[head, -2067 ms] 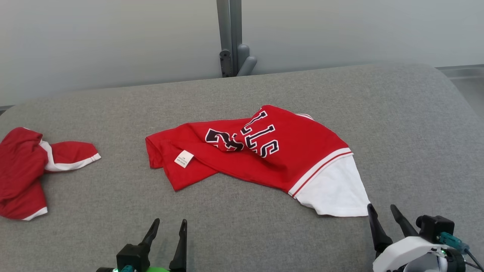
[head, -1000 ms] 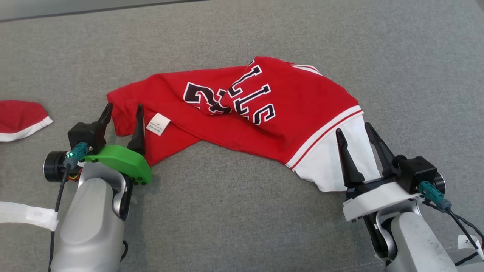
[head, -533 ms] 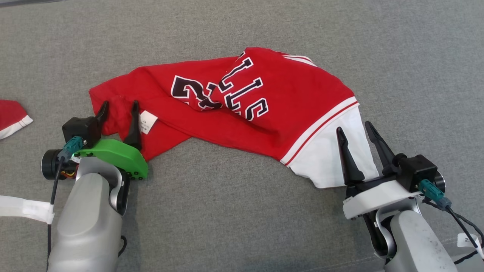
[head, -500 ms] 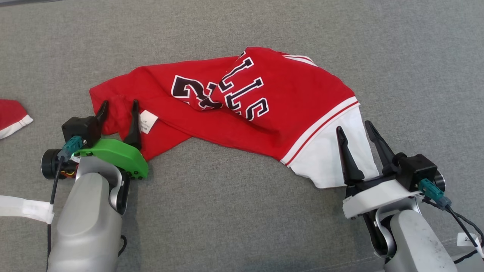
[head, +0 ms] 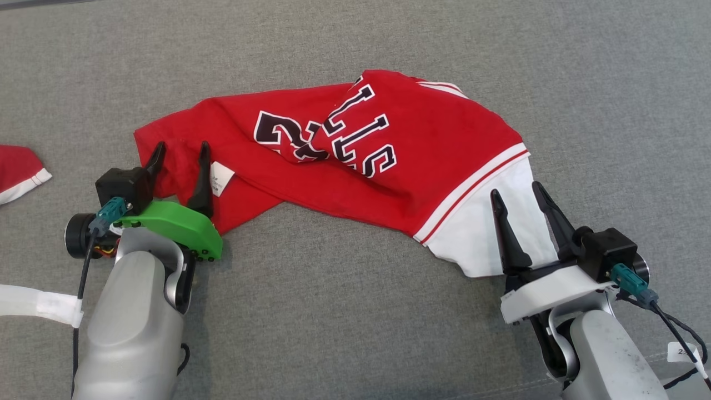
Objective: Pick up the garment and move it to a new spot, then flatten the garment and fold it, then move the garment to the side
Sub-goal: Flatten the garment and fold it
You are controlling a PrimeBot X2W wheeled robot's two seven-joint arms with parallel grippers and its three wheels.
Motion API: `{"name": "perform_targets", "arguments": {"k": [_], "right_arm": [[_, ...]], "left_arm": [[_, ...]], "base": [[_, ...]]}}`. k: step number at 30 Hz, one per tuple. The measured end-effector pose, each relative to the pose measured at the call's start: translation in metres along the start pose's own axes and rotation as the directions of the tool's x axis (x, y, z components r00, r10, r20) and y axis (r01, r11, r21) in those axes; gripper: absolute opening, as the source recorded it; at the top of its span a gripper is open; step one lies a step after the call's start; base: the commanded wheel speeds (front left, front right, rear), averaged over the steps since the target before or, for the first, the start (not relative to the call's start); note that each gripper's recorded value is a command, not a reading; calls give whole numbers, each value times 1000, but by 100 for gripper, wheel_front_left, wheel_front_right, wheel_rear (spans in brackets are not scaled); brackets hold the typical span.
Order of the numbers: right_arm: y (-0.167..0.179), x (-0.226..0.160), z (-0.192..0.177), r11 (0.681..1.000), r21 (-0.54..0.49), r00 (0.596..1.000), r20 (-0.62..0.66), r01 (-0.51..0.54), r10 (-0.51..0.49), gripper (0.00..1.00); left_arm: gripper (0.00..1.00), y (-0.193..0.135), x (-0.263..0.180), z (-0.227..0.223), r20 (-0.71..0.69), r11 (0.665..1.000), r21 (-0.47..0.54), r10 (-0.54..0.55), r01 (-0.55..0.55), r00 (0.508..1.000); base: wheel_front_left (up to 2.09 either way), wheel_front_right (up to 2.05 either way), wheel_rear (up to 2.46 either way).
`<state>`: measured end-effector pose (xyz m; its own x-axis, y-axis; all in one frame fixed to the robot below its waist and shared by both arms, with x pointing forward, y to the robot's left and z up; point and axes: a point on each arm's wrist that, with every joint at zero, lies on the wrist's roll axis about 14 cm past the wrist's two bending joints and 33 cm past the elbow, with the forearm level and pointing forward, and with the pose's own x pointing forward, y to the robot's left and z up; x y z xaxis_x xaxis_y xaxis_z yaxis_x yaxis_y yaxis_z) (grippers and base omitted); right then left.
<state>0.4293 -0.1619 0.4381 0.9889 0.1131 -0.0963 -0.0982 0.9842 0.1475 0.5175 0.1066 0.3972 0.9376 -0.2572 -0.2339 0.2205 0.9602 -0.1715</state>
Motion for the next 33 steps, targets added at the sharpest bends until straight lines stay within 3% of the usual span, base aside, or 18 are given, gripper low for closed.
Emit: {"name": "perform_targets", "arguments": {"k": [2,4,5,6,7,8,9,18,30,32,33], "right_arm": [[-1,-1,-1,1000,4,1000,-4,3,-3,100],[-1,-1,-1,1000,6,1000,-5,4,-4,100],[-1,-2,-1,1000,8,1000,-5,5,-5,100],[-1,-2,-1,1000,9,1000,-5,6,-6,100],[-1,-2,-1,1000,10,1000,-4,7,-7,100],[-1,-3,0,1000,10,1000,-3,7,-7,100],[-1,-3,1,1000,10,1000,-1,8,-8,100],[-6,-9,8,999,28,999,16,30,-30,100],[-2,-49,3,995,87,999,-3,49,-49,100],[-1,-55,5,994,94,999,1,48,-49,100],[1,-58,6,994,97,999,4,45,-46,100]], "left_arm": [[99,0,-1,0,0,1000,-9,2,-2,1000],[87,1,-2,0,-2,1000,-10,7,-7,1000],[60,1,-2,0,-4,1000,-8,7,-7,1000],[60,1,-2,-1,-8,1000,-7,6,-6,1000],[38,1,-3,-2,-12,1000,-6,7,-7,1000],[11,0,-3,-1,-10,1000,-6,5,-5,1000],[0,-1,-3,0,-7,1000,-7,4,-4,1000],[0,-11,-8,40,111,1000,13,-28,27,993],[0,-54,-86,60,195,983,109,-169,150,966],[17,-57,-103,49,171,981,108,-180,163,969],[19,-59,-111,42,157,979,112,-188,172,970]], "base": [[0,0,0],[0,0,0],[0,0,0],[0,0,0],[0,0,0],[0,0,0],[0,0,0],[0,0,0],[0,0,0],[0,0,0],[0,0,0]]}}
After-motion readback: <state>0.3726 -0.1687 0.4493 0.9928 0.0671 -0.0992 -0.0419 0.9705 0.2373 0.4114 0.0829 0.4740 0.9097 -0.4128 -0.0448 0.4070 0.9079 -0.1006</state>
